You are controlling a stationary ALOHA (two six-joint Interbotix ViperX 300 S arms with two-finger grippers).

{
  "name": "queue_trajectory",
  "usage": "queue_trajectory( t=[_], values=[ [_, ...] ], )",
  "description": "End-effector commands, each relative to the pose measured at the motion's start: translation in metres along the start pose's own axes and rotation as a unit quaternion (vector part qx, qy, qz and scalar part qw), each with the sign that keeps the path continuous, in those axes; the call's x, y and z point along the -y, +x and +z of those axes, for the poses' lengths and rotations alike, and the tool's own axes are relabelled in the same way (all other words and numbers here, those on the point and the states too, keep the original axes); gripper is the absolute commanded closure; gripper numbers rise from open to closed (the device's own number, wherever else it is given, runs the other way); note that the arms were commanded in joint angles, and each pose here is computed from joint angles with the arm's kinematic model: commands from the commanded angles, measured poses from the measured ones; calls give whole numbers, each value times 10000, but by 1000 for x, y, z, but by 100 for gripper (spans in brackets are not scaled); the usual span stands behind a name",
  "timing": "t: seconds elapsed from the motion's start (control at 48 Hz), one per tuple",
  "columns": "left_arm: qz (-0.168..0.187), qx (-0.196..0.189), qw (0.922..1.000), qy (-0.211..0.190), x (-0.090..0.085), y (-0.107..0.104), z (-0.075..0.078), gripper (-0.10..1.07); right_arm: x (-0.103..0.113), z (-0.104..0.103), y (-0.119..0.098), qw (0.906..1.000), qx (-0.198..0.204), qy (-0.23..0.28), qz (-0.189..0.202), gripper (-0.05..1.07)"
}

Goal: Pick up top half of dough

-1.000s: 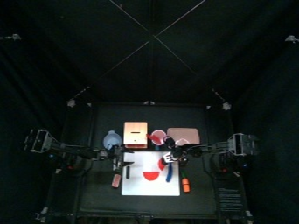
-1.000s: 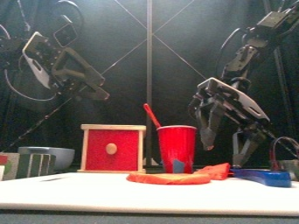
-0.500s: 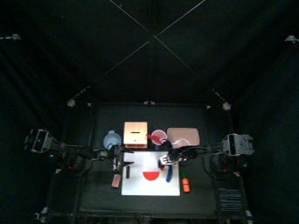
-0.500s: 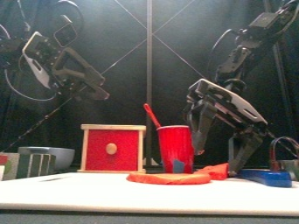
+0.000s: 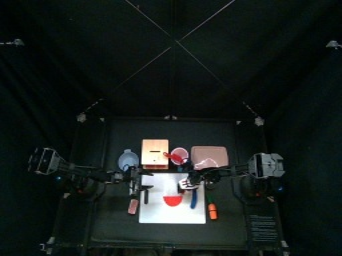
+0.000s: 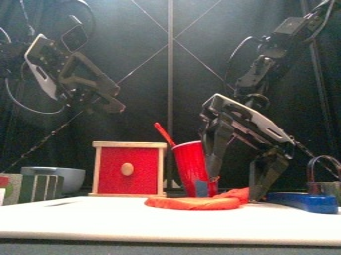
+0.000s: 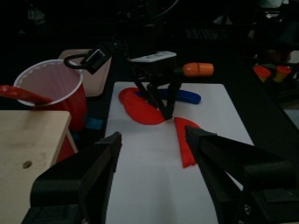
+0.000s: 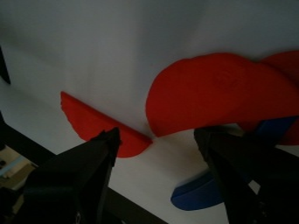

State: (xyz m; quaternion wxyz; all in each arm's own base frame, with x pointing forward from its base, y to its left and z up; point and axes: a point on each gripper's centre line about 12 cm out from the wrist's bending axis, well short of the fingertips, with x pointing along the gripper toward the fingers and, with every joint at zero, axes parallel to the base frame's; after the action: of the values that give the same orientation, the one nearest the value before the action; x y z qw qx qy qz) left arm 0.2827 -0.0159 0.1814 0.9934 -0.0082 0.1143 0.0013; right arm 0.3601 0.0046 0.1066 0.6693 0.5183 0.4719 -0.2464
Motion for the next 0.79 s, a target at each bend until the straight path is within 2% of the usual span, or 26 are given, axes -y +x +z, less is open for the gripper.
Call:
queue_trajectory(
  t=[0.0, 0.125, 0.229, 0.333, 0.438, 0.562, 0.688, 0.771],
  values=[
    [-13, 167, 9999, -16, 2, 4, 11, 5, -4, 0, -6, 9999, 67, -139, 74, 3],
    [-21, 190, 9998, -9, 2, 5, 12, 5, -7, -3, -14, 9989, 177, -394, 168, 3],
    [-21, 182, 9998, -8, 2, 5, 12, 5, -16, 2, -20, 9950, 510, -769, 372, 3],
    [-20, 137, 9999, -4, 2, 7, 10, 5, -23, 9, -23, 9869, 878, -1239, 542, 3],
    [-19, 129, 9999, 5, 3, 12, 11, 5, -28, 7, -30, 9807, 989, -1580, 596, 3],
    [-15, 37, 10000, 21, 3, 17, 6, 5, -33, 4, -56, 9726, 1190, -1821, 821, 3],
    [-14, -8, 10000, 33, 3, 20, 5, 5, -27, 1, -74, 9695, 1284, -1871, 928, 3],
    [-19, -16, 10000, 40, 3, 21, 5, 5, -12, 6, -78, 9697, 1337, -1901, 751, 3]
  ],
)
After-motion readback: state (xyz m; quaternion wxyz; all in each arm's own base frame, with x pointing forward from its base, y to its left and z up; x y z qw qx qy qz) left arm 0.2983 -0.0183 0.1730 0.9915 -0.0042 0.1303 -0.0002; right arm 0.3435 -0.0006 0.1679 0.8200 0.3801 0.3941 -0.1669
